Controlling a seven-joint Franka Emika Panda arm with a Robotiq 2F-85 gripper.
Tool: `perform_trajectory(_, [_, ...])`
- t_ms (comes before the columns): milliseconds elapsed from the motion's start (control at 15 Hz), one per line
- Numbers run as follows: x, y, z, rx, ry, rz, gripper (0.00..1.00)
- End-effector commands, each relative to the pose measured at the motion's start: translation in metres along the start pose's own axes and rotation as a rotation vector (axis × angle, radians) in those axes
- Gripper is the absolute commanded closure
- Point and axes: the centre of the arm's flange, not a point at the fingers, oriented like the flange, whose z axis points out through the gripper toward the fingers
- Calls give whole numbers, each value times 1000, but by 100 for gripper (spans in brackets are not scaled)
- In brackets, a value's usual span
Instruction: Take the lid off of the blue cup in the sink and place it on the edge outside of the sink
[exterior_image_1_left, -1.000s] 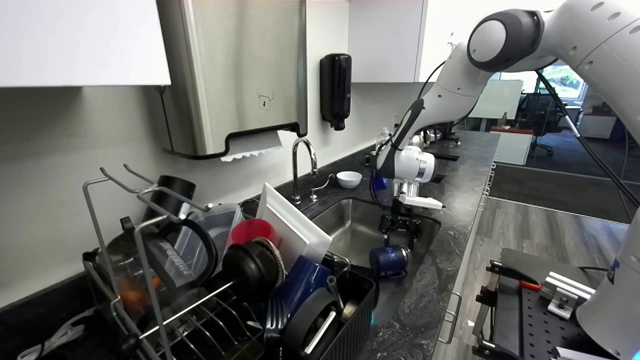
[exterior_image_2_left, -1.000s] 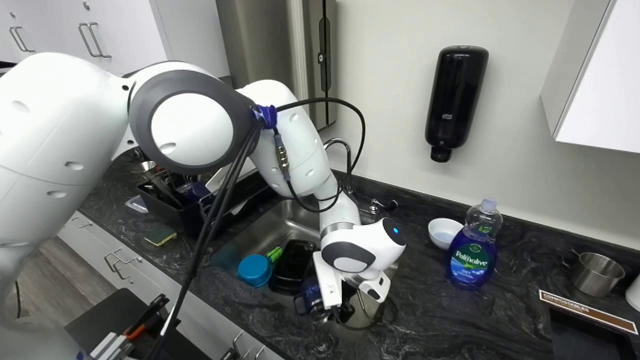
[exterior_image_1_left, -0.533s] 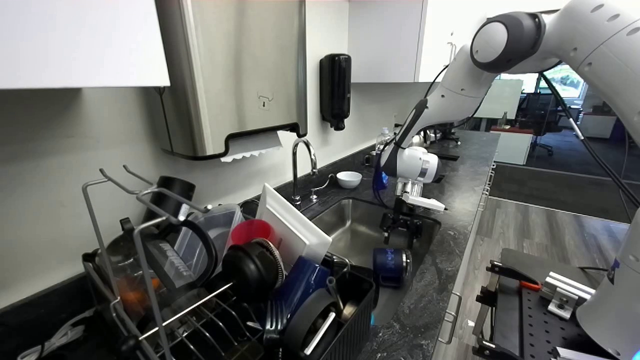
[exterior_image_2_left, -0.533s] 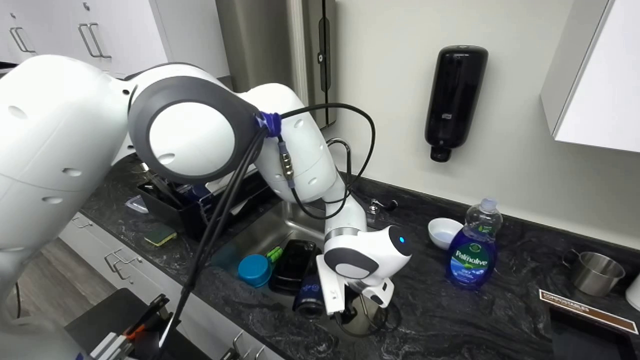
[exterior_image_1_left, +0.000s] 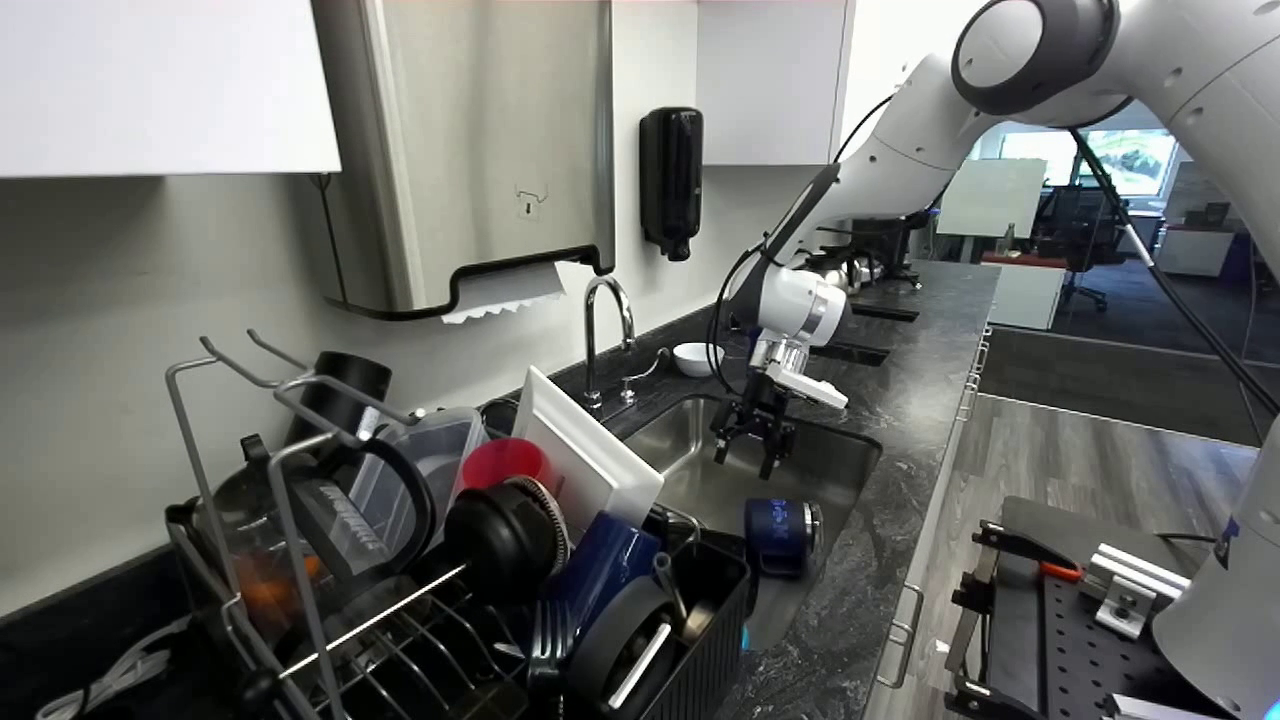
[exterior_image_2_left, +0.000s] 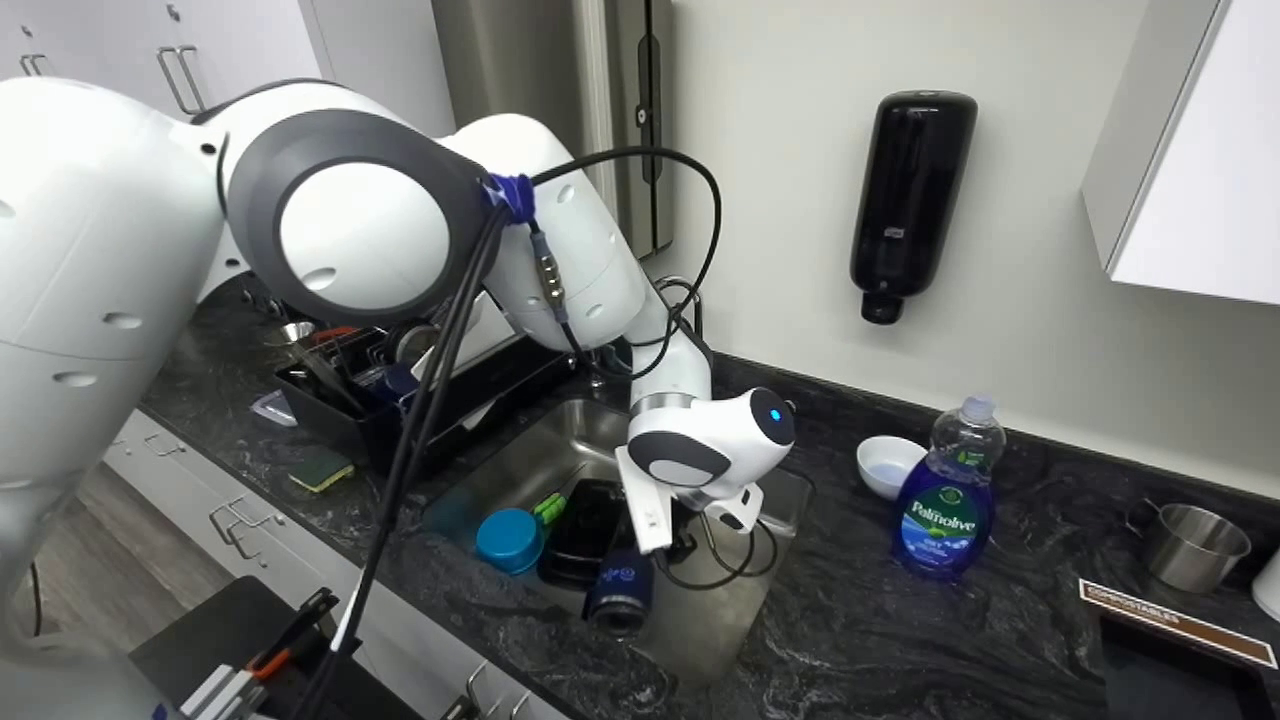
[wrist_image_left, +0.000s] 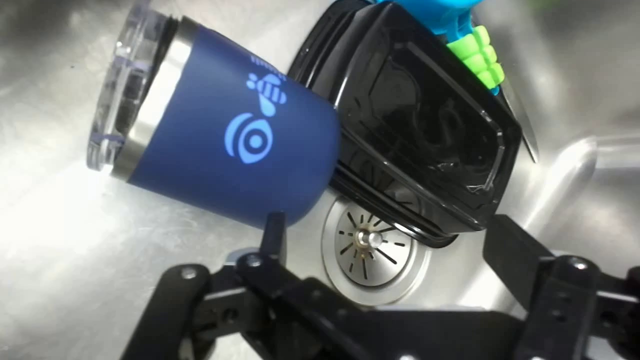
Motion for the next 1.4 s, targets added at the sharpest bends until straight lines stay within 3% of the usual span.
perform_trajectory(0, [-13,-6,-10,18,-37,27,0])
perform_trajectory(333, [-51,-3,-22,70,-269,163,0])
perform_trajectory(733, [-80,-35,-31,69,-437,404,0])
perform_trajectory(867, [-79,-49,-27,54,-441,482,0])
perform_trajectory(1133, [-72,-68,-15,25,-358,641,0])
perform_trajectory(1333, [-70,-68,-9,-80,-248,695,0])
